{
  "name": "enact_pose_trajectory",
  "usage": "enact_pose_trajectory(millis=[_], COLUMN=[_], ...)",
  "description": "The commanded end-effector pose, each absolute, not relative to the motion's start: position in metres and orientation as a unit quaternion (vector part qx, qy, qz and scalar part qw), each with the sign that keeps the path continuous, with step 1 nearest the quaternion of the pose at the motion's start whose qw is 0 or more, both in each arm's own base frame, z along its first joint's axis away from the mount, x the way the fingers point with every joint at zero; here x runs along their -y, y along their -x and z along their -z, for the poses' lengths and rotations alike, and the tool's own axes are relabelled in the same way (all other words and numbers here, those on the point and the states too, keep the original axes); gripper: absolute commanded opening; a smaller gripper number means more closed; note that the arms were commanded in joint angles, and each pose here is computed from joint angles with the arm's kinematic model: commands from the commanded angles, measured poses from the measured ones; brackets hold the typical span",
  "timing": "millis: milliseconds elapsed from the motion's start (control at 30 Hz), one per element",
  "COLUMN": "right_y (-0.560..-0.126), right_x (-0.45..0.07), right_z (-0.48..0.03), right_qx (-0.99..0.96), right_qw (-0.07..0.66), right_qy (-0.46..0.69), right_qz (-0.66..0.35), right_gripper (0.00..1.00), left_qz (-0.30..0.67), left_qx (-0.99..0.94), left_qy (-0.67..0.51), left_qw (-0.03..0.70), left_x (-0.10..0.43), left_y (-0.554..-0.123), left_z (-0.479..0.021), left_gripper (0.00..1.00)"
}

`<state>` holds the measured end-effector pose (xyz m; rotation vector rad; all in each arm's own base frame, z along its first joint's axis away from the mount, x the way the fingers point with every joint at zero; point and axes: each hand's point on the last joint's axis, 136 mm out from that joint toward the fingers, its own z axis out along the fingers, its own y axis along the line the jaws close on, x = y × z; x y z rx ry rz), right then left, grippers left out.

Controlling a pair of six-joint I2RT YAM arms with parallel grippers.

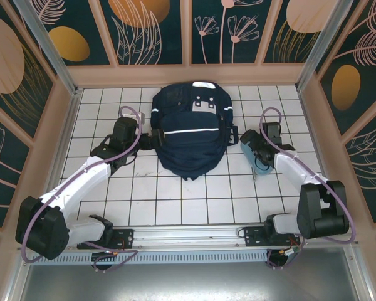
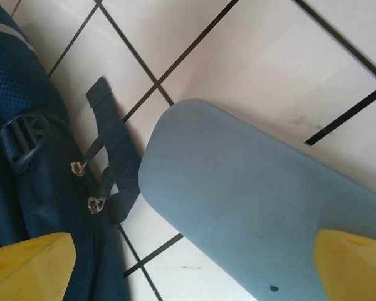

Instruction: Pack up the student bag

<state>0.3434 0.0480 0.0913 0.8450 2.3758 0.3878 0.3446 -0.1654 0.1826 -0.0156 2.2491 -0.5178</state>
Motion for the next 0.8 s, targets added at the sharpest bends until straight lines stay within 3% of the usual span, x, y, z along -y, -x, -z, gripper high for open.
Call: enact_pose_trajectory(millis=[0, 367, 767], right_y=[-0.342, -0.326, -0.277], right_x=[-0.036, -0.006, -0.071], right_z=[-0.100, -0.047, -0.065], right_qx=[-0.917, -0.938, -0.917], right_qw=[0.293, 0.217, 0.191], right_qy=[-0.256, -0.264, -0.245], right_qz=[-0.083, -0.057, -0.250], right_gripper=[0.99, 0.99, 0.99], left_qz=[0.216, 0.219, 0.198], left_qx=[-0.890, -0.892, -0.901], left_qy=[0.006, 0.000, -0.003], left_qw=[0.401, 0.397, 0.386], left_x=[0.167, 0.168, 0.162], left_y=[-0.340, -0.336, -0.333], left_z=[-0.184, -0.179, -0.167], left_gripper=[0.98, 0.98, 0.99])
